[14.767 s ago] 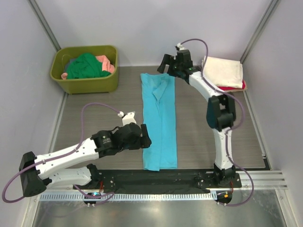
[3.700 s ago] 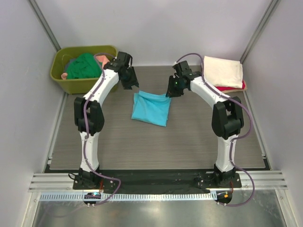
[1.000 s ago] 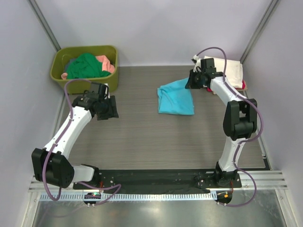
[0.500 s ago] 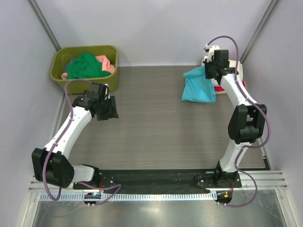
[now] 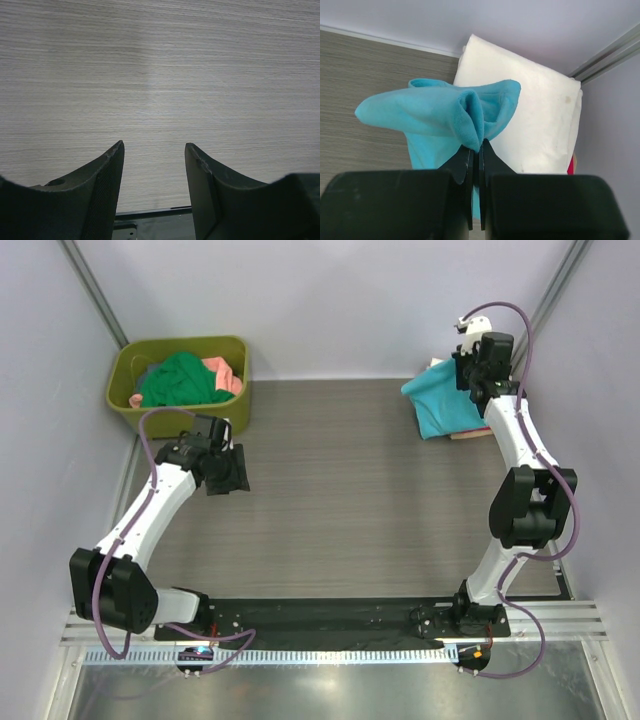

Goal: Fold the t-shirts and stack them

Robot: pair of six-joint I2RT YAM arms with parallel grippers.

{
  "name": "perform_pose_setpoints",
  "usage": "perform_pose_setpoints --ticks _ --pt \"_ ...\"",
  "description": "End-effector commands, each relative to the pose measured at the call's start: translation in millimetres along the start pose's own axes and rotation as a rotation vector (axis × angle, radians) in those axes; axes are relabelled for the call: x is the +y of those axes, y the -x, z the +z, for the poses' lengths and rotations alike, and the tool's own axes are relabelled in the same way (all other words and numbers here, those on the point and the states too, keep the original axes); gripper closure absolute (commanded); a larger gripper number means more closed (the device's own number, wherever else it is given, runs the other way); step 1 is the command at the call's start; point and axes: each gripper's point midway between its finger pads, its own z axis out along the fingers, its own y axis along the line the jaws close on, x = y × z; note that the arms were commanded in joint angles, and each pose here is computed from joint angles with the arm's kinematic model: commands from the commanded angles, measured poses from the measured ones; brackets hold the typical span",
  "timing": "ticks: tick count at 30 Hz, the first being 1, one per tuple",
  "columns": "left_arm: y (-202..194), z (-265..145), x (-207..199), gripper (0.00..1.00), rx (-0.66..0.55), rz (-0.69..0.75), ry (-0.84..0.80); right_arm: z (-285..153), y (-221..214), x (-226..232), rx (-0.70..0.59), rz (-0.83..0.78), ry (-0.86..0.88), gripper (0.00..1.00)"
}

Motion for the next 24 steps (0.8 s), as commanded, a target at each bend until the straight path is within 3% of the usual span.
perform_pose_setpoints --ticks 1,11,24 --pt "7 2 0 0.47 -0.024 0.019 -0.004 -18 74 -19 -0.211 -0.039 -0.043 0.99" --pt "7 2 1 0.48 -0.026 0.019 0.003 -13 90 -44 -0.285 0.048 -0.065 0.99" --pt "5 4 1 0.48 -0.016 0.021 0.007 19 63 -62 -0.245 0.105 -0.066 0.99"
